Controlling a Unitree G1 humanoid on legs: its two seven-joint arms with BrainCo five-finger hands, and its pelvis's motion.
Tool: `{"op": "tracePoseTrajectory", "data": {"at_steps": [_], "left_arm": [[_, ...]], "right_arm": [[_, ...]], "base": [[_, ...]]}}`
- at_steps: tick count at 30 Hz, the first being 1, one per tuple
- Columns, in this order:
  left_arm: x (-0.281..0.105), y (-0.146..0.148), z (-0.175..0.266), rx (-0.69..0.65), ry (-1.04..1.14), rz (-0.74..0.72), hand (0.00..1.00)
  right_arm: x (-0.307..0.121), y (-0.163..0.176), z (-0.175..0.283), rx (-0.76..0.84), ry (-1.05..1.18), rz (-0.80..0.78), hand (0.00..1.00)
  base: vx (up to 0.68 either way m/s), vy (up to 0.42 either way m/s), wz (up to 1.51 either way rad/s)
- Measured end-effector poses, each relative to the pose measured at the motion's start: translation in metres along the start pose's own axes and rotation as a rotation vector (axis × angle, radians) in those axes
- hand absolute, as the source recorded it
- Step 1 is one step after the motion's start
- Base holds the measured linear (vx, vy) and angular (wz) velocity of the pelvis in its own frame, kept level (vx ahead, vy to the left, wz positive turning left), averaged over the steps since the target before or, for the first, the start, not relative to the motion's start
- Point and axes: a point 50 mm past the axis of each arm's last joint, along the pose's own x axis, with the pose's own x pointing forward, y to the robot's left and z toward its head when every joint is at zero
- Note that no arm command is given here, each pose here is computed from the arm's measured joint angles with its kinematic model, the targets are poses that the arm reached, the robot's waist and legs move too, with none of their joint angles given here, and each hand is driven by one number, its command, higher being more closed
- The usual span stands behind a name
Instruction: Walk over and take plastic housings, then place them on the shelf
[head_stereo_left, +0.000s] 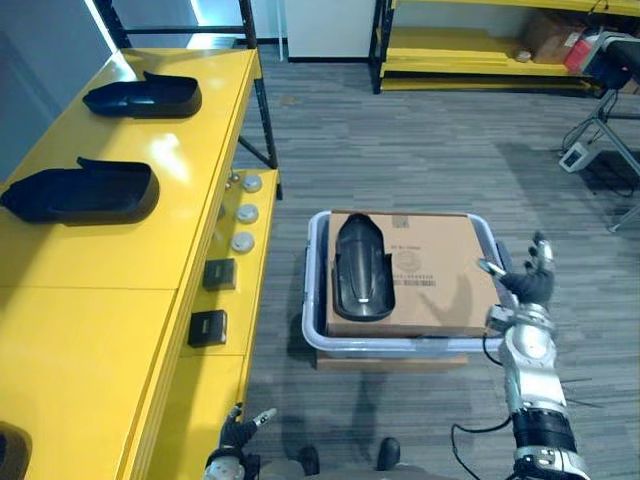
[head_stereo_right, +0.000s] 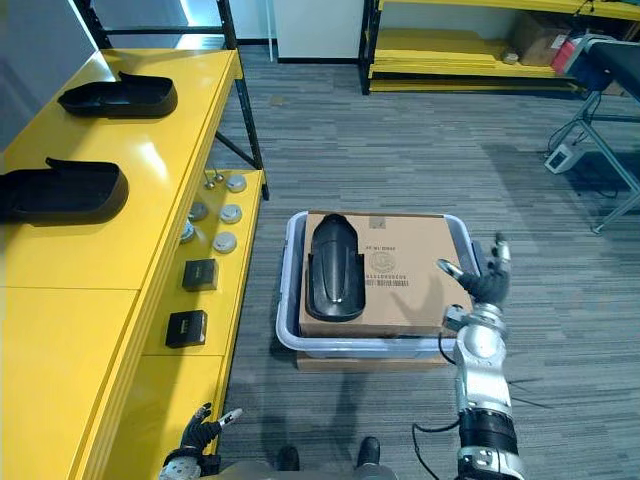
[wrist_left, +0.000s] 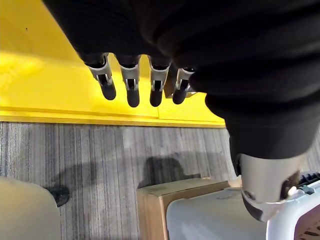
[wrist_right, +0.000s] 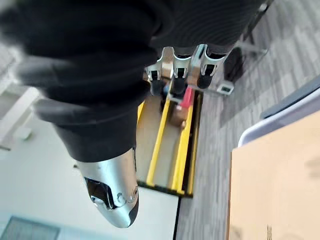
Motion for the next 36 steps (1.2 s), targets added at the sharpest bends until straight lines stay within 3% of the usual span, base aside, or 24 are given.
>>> {"op": "tracePoseTrajectory", "data": {"at_steps": [10,19,20,29,36], "left_arm": [[0.001,-0.003,0.025,-0.050,-0.112,0.008,0.00],[0.004,-0.010,0.047,-0.093,-0.178,0.016,0.00],[0.005,-0.009,0.049,-0.101,-0.182,0.025,0.00],[0.011,-0.016,0.067,-0.062,-0.217,0.016,0.00],[0.010,-0.020,0.067,-0.062,-0.216,0.005,0.00]], "right_arm": [[0.042,0.037,0.002,-0.131,0.124,0.056,0.00],[0.070,0.043,0.009,-0.111,0.271,-0.056,0.00],[0.075,0.044,0.015,-0.115,0.272,-0.073,1.00],[0.099,0.018,0.033,-0.181,0.303,-0.153,1.00],[0.092,0.039,0.027,-0.153,0.340,-0.075,1.00]], "base": [[-0.02,0.018,0.18],[0.04,0.039,0.11],[0.03,0.039,0.10],[0.01,0.018,0.07],[-0.02,-0.019,-0.01]]}}
